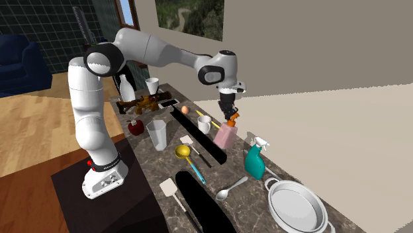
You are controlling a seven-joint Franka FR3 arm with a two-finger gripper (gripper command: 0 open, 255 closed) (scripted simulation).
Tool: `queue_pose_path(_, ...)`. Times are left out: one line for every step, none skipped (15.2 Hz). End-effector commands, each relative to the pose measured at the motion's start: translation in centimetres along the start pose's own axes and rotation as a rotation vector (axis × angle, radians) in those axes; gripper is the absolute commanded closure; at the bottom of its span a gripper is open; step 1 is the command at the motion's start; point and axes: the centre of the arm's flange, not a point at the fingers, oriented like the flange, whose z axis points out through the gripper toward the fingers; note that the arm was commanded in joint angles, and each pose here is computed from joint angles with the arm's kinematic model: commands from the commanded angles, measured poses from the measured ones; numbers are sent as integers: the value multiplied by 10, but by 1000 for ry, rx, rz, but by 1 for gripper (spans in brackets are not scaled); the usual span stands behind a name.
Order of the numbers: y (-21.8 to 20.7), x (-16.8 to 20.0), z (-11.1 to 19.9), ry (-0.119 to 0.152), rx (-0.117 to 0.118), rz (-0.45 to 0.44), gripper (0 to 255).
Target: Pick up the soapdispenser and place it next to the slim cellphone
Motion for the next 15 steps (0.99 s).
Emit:
queue_pose_path(0,2,-12,0,0,0,255)
queue_pose_path(0,2,-17,0,0,0,255)
queue_pose_path(0,3,-22,0,0,0,255)
queue_pose_path(0,3,-27,0,0,0,255)
queue_pose_path(1,4,-33,0,0,0,255)
queue_pose_path(1,4,-38,0,0,0,255)
queue_pose_path(1,5,-43,0,0,0,255)
queue_pose_path(1,5,-48,0,0,0,255)
queue_pose_path(1,6,-54,0,0,0,255)
queue_pose_path(1,6,-59,0,0,0,255)
queue_pose_path(1,7,-64,0,0,0,255)
queue_pose_path(1,7,-69,0,0,0,255)
queue_pose_path(1,8,-75,0,0,0,255)
queue_pose_path(1,8,-80,0,0,0,255)
queue_pose_path(1,9,-85,0,0,0,255)
